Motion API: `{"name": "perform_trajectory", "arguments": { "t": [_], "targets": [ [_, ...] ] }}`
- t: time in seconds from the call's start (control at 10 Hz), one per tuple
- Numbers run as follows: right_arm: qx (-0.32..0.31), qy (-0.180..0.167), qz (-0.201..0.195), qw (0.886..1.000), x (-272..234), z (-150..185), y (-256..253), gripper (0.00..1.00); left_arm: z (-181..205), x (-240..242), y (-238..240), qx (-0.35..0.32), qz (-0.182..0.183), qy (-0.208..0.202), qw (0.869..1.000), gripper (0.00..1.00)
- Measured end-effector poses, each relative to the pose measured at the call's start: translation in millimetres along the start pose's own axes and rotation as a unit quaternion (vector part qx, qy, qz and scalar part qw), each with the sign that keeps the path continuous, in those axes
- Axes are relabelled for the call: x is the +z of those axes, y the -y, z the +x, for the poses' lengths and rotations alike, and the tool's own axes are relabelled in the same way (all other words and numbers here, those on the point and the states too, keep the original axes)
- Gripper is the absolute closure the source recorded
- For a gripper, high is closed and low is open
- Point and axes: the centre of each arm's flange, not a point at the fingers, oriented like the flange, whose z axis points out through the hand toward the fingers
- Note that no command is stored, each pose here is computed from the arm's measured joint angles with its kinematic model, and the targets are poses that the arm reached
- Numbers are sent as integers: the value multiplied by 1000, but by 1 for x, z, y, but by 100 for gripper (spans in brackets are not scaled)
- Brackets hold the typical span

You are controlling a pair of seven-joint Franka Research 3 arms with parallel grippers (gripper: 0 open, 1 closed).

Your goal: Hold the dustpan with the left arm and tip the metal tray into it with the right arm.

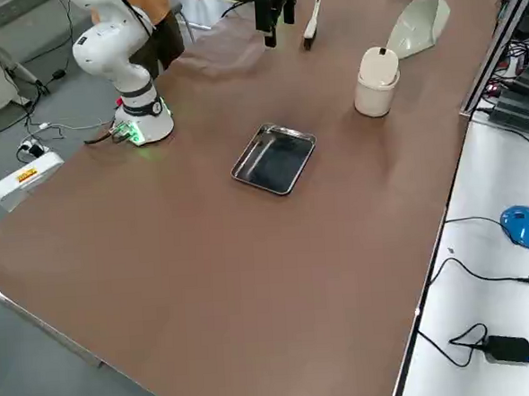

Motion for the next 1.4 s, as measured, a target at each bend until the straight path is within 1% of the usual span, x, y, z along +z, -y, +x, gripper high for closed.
{"name": "perform_trajectory", "arguments": {
  "t": [0.3, 0.4, 0.6, 0.8, 0.9, 1.1, 1.2, 1.4],
  "targets": [
    [1, 0, 0, 1000, 0, 0, -1, 0, 64, 13, -9, -72, 65, 6, 995, 67],
    [1, 0, 0, 1000, 0, 0, -1, 0, 76, 16, -2, -88, 96, 8, 991, 67],
    [1, 0, 0, 1000, 0, 0, -1, 0, 101, 23, 23, -124, 165, 29, 978, 67],
    [0, -1, 0, 1000, -1, 0, 0, 0, 133, 20, 58, -155, 231, 46, 959, 67],
    [0, -1, 0, 1000, -1, 0, 0, 0, 156, 20, 80, -156, 268, 60, 949, 67],
    [0, -1, 0, 1000, -1, 0, 0, 0, 203, 37, 138, -126, 349, 111, 922, 67],
    [0, -1, 0, 1000, -1, 0, 0, 0, 215, 50, 171, -102, 380, 125, 911, 67],
    [-1, -2, 0, 1000, -1, 0, 2, 0, 207, 67, 226, -64, 432, 161, 885, 67]
  ]
}}
